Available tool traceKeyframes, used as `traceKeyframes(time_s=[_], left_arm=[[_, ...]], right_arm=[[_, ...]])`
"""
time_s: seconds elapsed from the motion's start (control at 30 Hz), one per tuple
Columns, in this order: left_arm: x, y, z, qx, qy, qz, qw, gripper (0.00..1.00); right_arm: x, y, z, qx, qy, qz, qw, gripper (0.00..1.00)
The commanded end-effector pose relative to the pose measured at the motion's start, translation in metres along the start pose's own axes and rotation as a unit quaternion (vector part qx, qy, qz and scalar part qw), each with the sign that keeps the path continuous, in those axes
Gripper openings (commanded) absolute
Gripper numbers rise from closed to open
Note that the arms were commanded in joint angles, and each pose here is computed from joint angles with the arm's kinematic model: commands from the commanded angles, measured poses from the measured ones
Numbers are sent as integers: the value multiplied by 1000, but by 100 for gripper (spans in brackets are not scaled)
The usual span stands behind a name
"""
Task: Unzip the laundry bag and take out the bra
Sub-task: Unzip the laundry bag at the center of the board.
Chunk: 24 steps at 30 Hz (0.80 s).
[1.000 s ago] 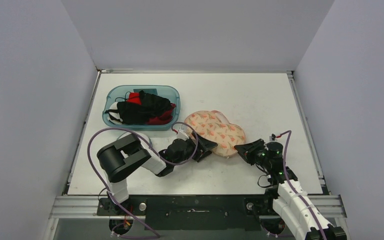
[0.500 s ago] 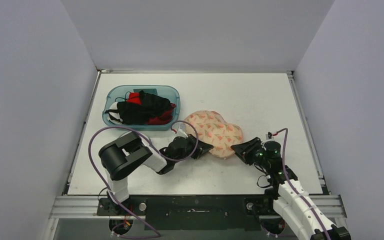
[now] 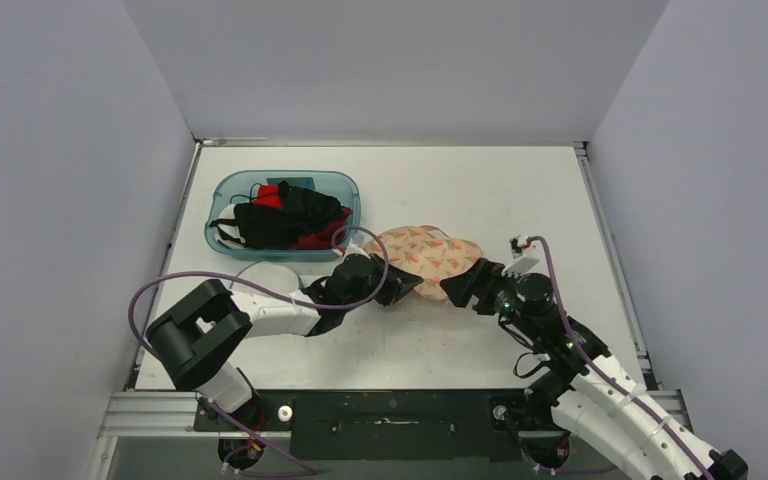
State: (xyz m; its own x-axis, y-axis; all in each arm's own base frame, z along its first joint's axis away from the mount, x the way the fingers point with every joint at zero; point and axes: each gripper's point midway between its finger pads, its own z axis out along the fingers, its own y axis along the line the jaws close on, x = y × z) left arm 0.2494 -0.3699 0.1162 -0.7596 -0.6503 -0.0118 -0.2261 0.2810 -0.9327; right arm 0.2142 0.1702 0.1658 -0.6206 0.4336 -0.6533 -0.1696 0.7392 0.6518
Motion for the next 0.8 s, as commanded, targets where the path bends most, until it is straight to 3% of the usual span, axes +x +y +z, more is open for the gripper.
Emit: traceKeyframes(time_s=[0.0,0.23,0.47,0.6,0.77], left_arm=[[-17,-3,-1,-78,-14,-24,997,0],[-31,0,-8,-100,-13,-28,994,0],[-41,-17,-22,-83,-35,-14,996,0],[-40,-38,-26,-67,-41,-2,997,0],[-42,-68,-30,-65,-66,26,995,0]], right_arm=[[-5,15,3,-16,-58,-88,994,80],[27,11,12,-12,-39,-126,991,83],[28,9,8,-22,-56,-118,991,91],[34,14,12,-35,-46,-92,994,87],[10,23,-5,-58,-109,-31,992,83]])
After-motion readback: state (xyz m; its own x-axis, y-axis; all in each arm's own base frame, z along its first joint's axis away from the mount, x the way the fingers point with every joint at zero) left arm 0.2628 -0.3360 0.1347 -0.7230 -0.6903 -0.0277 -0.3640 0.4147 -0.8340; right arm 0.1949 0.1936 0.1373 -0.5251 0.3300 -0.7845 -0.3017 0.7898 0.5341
